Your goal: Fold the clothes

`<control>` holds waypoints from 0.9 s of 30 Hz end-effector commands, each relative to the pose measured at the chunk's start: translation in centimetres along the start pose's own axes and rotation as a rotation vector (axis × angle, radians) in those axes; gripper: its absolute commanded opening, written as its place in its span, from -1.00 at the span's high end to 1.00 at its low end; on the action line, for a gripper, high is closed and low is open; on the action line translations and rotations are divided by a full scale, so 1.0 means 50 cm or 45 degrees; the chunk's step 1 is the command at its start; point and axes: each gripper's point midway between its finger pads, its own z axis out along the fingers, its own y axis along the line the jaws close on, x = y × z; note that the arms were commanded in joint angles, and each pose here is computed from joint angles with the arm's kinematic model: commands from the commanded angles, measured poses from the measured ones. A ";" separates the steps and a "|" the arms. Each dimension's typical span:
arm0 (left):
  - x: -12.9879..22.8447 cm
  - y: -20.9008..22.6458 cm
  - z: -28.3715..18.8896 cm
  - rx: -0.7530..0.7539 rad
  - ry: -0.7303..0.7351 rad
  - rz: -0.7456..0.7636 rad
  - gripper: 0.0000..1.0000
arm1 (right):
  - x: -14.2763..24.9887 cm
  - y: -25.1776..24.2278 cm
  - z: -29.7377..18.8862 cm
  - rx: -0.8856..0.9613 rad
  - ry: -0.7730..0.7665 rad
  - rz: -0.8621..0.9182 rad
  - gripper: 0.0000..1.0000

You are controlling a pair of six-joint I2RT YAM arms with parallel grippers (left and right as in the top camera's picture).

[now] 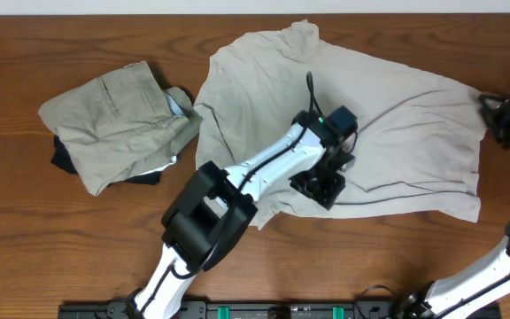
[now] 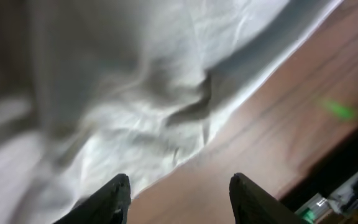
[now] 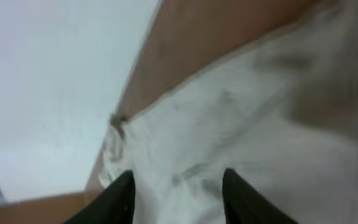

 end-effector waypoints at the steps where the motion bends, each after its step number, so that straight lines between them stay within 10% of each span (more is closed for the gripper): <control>1: -0.034 -0.016 -0.150 -0.030 -0.215 0.057 -0.08 | -0.019 0.071 -0.052 0.122 -0.089 -0.261 0.07; 8: 0.007 0.060 -0.448 -0.461 -0.670 -0.093 -0.10 | 0.038 0.135 -0.205 0.533 -0.201 -0.225 -0.26; 12: 0.086 0.106 -0.591 -0.628 -0.893 -0.268 -0.26 | 0.105 0.139 -0.304 0.803 -0.230 -0.191 -0.99; 16: 0.152 0.139 -0.645 -0.625 -0.948 -0.383 -0.37 | 0.177 0.137 -0.343 0.874 -0.140 -0.150 -0.98; 20: 0.183 0.157 -0.597 -0.510 -0.810 -0.446 -0.37 | 0.234 0.062 -0.350 1.025 -0.038 -0.053 -0.03; 27: 0.205 0.203 -0.407 -0.435 -0.460 -0.494 -0.37 | 0.324 -0.099 -0.307 1.136 0.111 0.170 -0.03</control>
